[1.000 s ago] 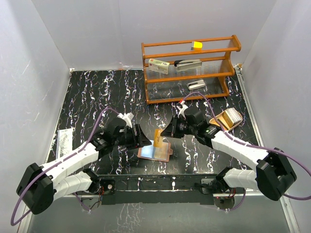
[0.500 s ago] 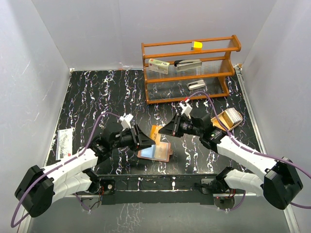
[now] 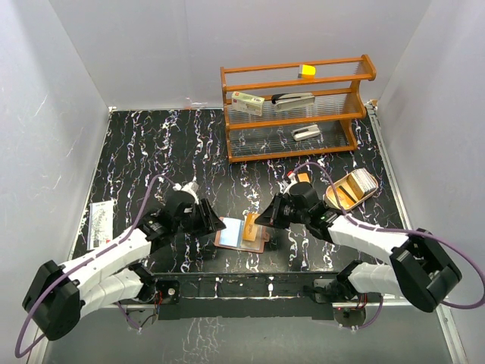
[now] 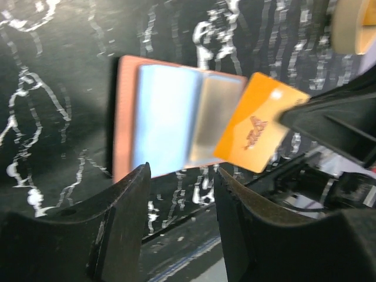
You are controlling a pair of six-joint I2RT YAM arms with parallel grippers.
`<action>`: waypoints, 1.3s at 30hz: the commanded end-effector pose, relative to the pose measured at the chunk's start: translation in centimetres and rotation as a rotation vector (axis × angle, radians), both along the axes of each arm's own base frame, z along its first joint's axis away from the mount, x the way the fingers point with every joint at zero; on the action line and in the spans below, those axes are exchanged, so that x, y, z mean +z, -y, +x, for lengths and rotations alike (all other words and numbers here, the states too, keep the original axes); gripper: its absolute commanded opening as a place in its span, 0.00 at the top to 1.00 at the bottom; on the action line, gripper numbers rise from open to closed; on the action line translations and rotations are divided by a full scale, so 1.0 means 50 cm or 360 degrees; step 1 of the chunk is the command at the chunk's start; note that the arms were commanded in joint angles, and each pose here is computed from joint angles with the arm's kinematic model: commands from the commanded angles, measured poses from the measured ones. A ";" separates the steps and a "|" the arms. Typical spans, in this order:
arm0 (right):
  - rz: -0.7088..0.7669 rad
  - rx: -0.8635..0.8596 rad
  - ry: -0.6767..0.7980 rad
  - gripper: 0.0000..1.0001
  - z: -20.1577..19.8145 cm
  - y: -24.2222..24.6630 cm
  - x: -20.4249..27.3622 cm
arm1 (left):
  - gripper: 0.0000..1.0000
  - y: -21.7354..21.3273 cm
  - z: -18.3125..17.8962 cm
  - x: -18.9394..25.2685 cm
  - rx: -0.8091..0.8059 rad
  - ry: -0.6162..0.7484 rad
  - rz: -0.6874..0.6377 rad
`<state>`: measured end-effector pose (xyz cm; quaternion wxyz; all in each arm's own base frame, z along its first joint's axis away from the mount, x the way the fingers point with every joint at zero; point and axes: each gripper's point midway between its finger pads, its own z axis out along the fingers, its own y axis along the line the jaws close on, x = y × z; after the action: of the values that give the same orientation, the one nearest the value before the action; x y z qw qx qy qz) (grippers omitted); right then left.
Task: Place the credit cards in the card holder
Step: Insert the credit card into the card holder.
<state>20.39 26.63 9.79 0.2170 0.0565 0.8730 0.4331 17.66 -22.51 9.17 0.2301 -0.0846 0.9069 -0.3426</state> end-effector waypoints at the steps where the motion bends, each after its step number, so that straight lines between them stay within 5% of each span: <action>1: 0.0038 -0.0042 0.0103 1.00 0.032 -0.015 0.008 | 0.56 -0.037 -0.012 -0.076 -0.0002 -0.0063 0.0210; 17: 0.0076 0.0013 -0.0057 1.00 0.016 -0.033 -0.077 | 0.78 -0.038 -0.035 -0.148 -0.0068 -0.0188 0.0252; 39: 0.0096 0.0096 -0.0118 1.00 0.008 -0.051 -0.121 | 0.81 -0.026 -0.057 -0.160 -0.0060 -0.0265 0.0138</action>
<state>20.73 28.76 3.65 0.1616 0.0654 0.8741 0.4534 15.71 -21.28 1.72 0.1705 -0.0808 0.9371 -0.2937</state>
